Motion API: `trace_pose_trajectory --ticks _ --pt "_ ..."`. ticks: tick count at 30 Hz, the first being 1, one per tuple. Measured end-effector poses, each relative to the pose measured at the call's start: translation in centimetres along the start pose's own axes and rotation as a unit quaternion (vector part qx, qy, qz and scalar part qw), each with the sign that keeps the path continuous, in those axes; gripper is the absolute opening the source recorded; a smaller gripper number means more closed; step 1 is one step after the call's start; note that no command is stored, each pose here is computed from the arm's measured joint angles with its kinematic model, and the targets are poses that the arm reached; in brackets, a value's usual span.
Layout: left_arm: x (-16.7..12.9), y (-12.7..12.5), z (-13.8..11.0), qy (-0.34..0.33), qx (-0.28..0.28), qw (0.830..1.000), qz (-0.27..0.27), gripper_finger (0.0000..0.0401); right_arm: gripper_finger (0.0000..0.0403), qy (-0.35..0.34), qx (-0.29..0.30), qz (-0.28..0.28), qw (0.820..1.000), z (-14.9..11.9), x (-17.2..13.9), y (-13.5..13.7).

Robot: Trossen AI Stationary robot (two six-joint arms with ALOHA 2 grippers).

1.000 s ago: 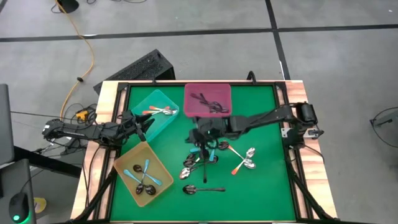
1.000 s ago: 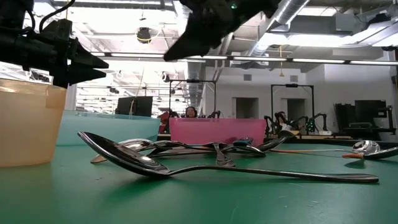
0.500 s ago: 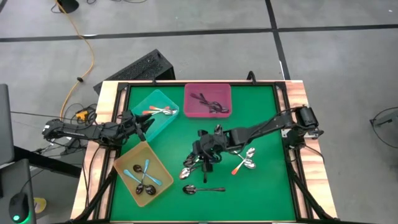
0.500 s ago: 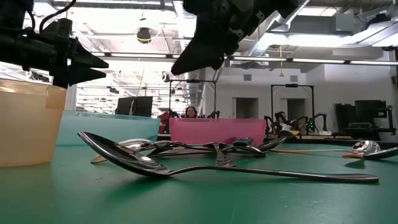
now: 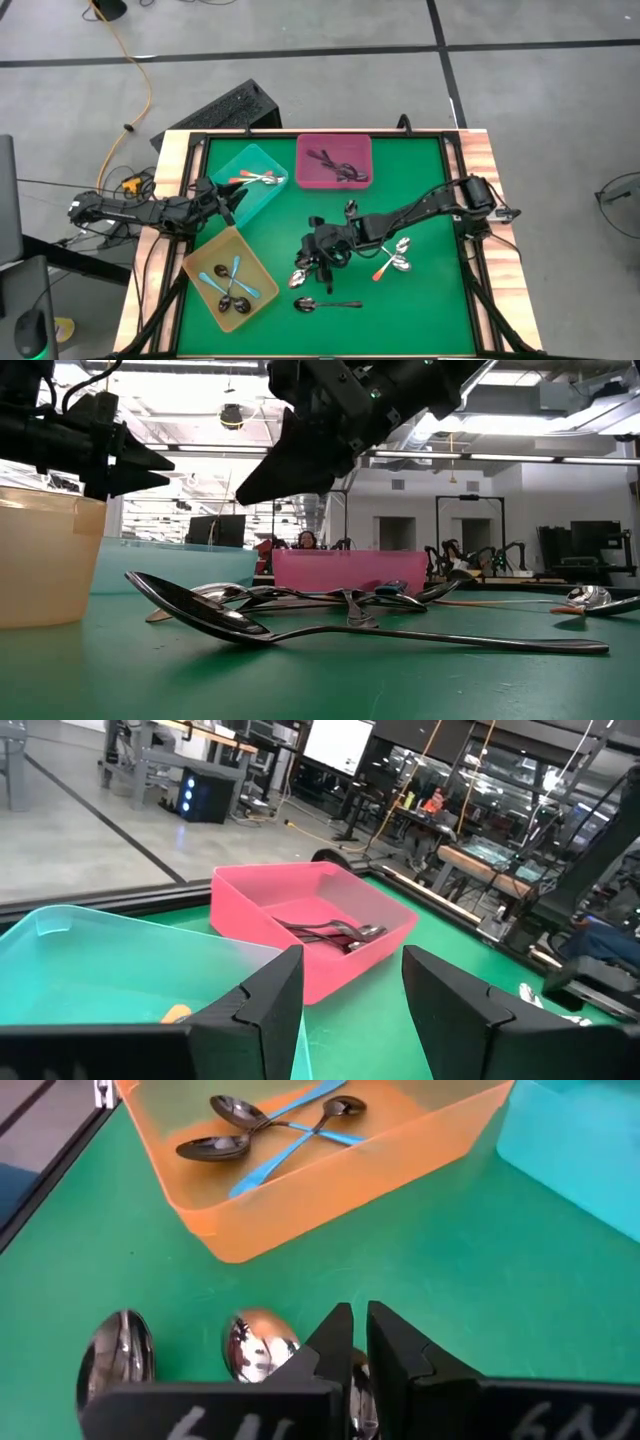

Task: Sort silverware by color (type)
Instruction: Put the blue spoon into the orange bin

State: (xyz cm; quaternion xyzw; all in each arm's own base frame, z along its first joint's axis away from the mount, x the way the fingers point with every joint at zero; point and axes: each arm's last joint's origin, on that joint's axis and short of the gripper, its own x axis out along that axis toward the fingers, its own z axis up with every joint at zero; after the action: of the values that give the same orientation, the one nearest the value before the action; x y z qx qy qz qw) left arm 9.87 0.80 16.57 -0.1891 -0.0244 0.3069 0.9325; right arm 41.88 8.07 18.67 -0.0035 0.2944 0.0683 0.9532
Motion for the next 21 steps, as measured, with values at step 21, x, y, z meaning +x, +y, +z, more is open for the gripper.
trace_pose_trajectory --ticks 21 --pt "0.0 0.02 0.02 -0.002 -0.005 1.0 0.004 0.0158 0.0045 -0.038 0.003 0.001 0.999 0.75 -0.02 -0.36"
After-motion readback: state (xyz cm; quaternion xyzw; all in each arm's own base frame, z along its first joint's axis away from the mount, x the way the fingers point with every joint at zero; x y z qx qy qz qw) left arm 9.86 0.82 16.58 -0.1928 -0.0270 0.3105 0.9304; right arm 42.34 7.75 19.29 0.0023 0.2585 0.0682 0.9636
